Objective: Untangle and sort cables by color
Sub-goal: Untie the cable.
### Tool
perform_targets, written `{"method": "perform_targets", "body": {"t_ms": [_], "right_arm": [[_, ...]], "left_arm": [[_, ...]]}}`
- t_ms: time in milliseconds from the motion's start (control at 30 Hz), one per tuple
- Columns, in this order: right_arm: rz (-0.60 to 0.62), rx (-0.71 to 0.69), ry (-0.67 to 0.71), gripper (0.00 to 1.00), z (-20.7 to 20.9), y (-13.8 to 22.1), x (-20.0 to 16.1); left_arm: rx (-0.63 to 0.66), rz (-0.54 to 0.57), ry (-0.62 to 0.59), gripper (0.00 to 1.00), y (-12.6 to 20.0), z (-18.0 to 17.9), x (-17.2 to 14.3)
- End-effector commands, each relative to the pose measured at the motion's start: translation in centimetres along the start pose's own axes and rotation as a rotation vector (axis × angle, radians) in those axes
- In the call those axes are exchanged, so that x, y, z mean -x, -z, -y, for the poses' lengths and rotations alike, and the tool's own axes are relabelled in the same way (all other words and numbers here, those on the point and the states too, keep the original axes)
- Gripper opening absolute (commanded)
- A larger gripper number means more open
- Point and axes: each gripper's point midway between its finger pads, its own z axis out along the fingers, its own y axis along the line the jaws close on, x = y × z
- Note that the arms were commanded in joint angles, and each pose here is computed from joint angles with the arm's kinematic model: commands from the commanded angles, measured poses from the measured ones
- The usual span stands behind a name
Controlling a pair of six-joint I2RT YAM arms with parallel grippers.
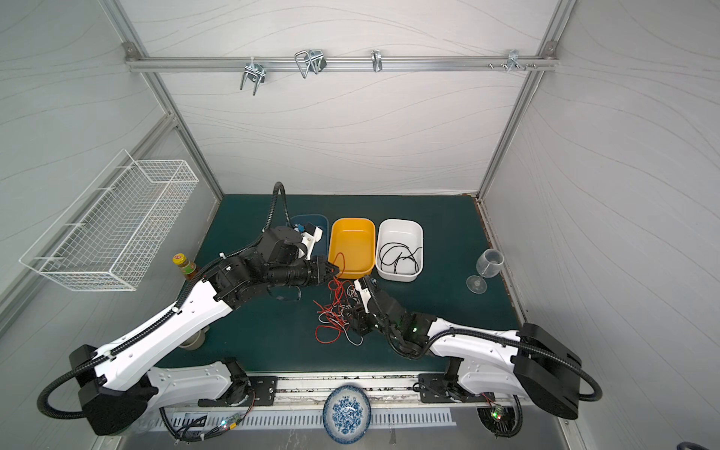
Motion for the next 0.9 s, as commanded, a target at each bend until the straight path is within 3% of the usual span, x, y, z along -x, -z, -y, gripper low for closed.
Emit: {"method": "perform_targets", "body": {"t_ms": [0,433,633,867], "right_arm": [[0.059,-0.013,0.041,0.51,-0.1,-0.9,0.8],[0.054,-0.134,0.028,0.44,3.3,-4.7,-1.9],[0.039,-0.179,0.003,0.33,4.7,-5.2,-3.1],[0.061,-0.222,-0.018,0.31,6.0,-4.0,-3.6]], "left_arm": [[-0.134,0.083,0.001,0.0,2.3,4.1,2.4],[-0.261,0.142,0.049,0.0,5.1,7.4,3.8],[-0.285,0.179,0.04,0.0,7.1,8.5,4.6],[-0.282,0.238,-0.01,0.0,9.5,9.6,5.9]]}}
